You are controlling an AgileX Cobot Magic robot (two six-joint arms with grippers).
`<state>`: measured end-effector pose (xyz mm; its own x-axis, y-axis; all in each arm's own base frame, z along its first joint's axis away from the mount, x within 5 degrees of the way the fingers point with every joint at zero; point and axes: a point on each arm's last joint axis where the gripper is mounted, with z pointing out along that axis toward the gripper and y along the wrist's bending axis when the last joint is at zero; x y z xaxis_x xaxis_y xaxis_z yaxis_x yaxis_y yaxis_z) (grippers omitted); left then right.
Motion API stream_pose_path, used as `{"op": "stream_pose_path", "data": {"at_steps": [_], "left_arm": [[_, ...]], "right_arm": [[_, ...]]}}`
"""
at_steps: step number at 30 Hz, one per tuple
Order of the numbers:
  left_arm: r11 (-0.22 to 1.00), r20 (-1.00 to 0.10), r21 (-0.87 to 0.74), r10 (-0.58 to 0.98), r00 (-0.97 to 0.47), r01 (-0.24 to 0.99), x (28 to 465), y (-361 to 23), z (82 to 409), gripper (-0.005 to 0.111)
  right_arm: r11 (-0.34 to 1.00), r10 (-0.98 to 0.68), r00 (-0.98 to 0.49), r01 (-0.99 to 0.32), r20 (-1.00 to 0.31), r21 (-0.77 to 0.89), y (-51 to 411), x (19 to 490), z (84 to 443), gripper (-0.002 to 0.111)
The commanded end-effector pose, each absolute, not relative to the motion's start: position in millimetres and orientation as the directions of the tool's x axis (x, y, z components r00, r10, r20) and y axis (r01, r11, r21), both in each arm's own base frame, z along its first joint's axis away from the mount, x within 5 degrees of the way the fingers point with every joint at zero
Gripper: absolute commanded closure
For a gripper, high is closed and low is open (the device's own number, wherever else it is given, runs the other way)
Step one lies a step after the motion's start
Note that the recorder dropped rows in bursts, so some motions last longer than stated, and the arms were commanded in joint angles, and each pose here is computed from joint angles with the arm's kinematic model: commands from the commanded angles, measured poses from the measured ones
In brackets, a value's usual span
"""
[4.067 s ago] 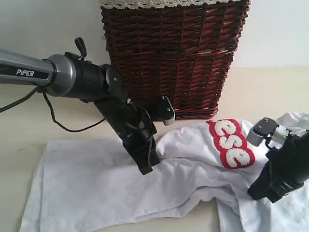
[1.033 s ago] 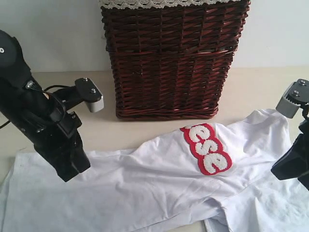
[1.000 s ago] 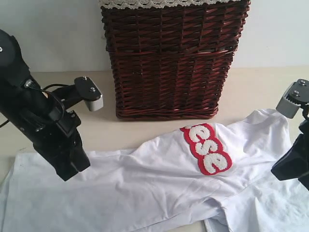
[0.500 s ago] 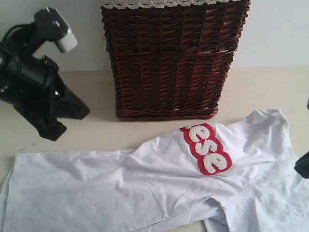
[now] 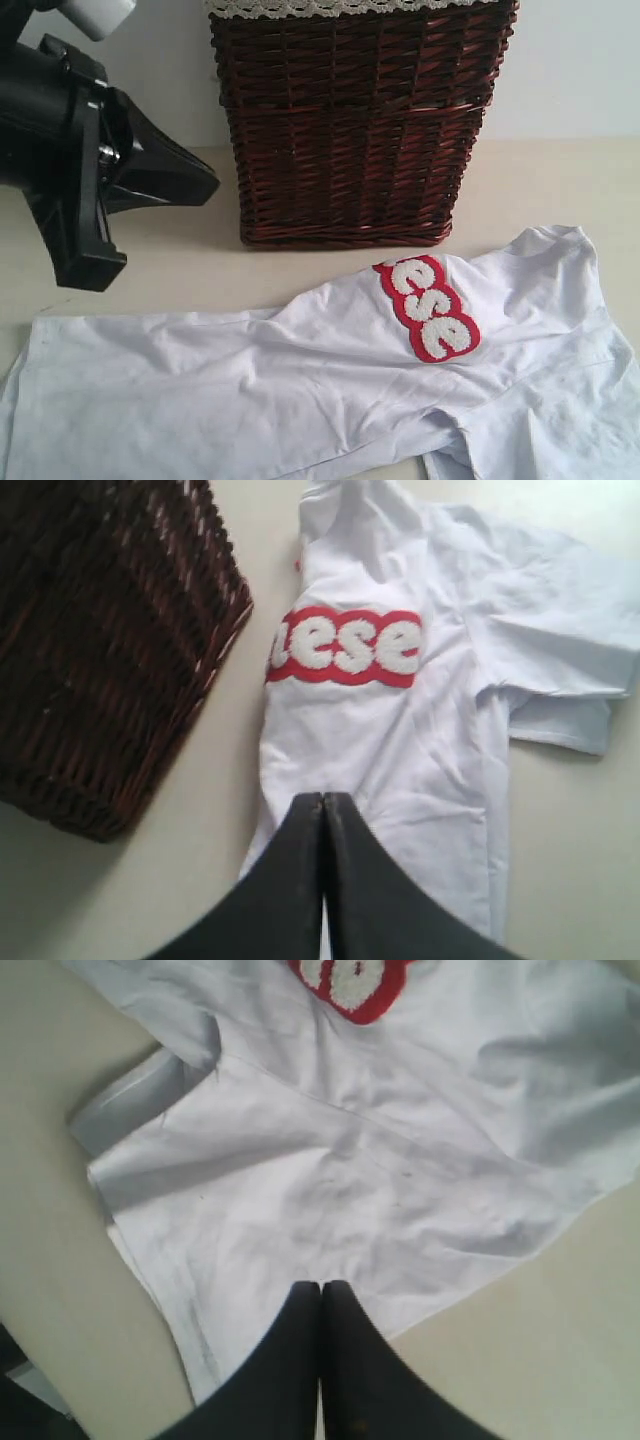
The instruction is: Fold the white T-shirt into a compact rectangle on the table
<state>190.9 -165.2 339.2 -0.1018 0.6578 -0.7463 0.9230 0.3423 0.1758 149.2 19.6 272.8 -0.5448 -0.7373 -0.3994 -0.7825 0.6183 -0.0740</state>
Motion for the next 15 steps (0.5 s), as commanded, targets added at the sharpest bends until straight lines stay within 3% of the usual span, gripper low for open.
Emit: {"op": "stream_pose_path", "data": {"at_steps": [1, 5, 9, 15], "left_arm": [[0.284, -0.741, 0.156, 0.667, -0.078, 0.946, 175.7, -174.7, 329.2, 0.107], [0.281, -0.716, 0.123, 0.689, -0.111, 0.952, 172.3, -172.2, 312.1, 0.107], [0.287, -0.706, 0.096, 0.695, -0.138, 0.953, 169.9, -170.8, 301.6, 0.107], [0.295, -0.715, 0.086, 0.684, -0.147, 0.951, 169.9, -171.4, 301.8, 0.107]], "right_arm": [[0.621, -0.740, -0.482, -0.758, -0.470, -0.201, 19.5, 131.5, 290.8, 0.108], [0.626, -0.734, -0.451, -0.738, -0.508, -0.250, 20.3, 123.5, 298.6, 0.108], [0.632, -0.701, -0.447, -0.750, -0.555, -0.194, 26.7, 117.2, 301.6, 0.108], [0.545, -0.758, -0.396, -0.821, -0.519, -0.170, 29.7, 101.7, 301.3, 0.108]]}}
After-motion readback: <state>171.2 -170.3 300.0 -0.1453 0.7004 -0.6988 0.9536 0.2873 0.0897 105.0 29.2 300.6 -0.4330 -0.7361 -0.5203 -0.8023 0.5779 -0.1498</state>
